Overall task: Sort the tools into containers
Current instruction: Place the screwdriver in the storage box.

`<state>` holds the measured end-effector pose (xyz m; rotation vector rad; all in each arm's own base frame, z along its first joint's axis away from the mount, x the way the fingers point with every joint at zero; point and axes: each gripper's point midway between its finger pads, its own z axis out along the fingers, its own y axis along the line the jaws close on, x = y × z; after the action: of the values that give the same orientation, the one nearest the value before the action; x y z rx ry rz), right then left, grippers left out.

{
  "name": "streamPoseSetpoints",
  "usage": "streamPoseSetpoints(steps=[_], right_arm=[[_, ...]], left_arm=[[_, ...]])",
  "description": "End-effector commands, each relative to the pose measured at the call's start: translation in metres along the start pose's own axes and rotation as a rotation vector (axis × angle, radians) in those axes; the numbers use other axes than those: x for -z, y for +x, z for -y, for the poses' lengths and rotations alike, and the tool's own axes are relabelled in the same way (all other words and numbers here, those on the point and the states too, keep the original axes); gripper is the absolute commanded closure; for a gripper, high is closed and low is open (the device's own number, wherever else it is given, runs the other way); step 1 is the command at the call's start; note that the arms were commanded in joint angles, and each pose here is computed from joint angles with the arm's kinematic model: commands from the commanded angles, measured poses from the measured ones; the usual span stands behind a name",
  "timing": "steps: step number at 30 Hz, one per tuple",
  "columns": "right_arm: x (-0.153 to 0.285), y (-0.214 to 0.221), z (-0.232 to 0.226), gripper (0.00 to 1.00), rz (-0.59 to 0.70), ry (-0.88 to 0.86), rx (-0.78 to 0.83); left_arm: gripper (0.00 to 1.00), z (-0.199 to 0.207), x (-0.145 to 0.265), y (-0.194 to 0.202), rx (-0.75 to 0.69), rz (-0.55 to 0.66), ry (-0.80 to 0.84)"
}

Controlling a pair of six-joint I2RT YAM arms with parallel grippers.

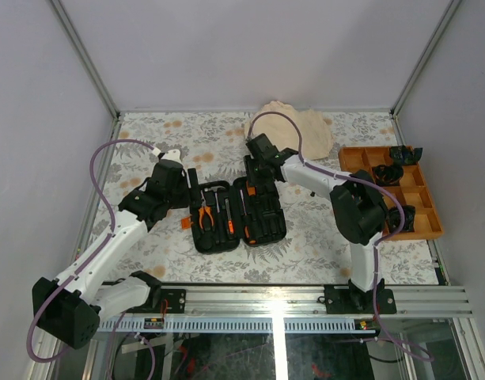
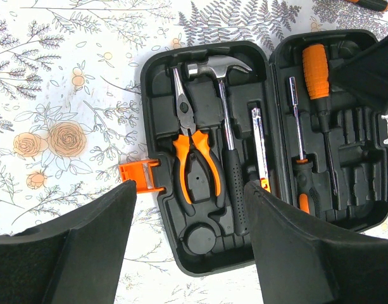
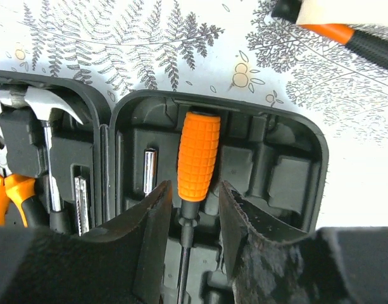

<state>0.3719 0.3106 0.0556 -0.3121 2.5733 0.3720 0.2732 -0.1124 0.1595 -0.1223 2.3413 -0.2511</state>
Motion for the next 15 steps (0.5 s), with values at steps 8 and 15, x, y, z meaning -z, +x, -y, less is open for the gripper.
streamPoseSetpoints(steps=[8, 15], right_arm=[[0.025, -0.018, -0.014, 0.71, 0.059, -0.055, 0.073], [0.012, -0.008, -0.019, 0.76, 0.005, -0.079, 0.109]], left_arm=[[0.32, -0.004, 0.000, -0.008, -0.009, 0.045, -0.012], [0.32, -0.005, 0.000, -0.008, -0.010, 0.043, -0.016]])
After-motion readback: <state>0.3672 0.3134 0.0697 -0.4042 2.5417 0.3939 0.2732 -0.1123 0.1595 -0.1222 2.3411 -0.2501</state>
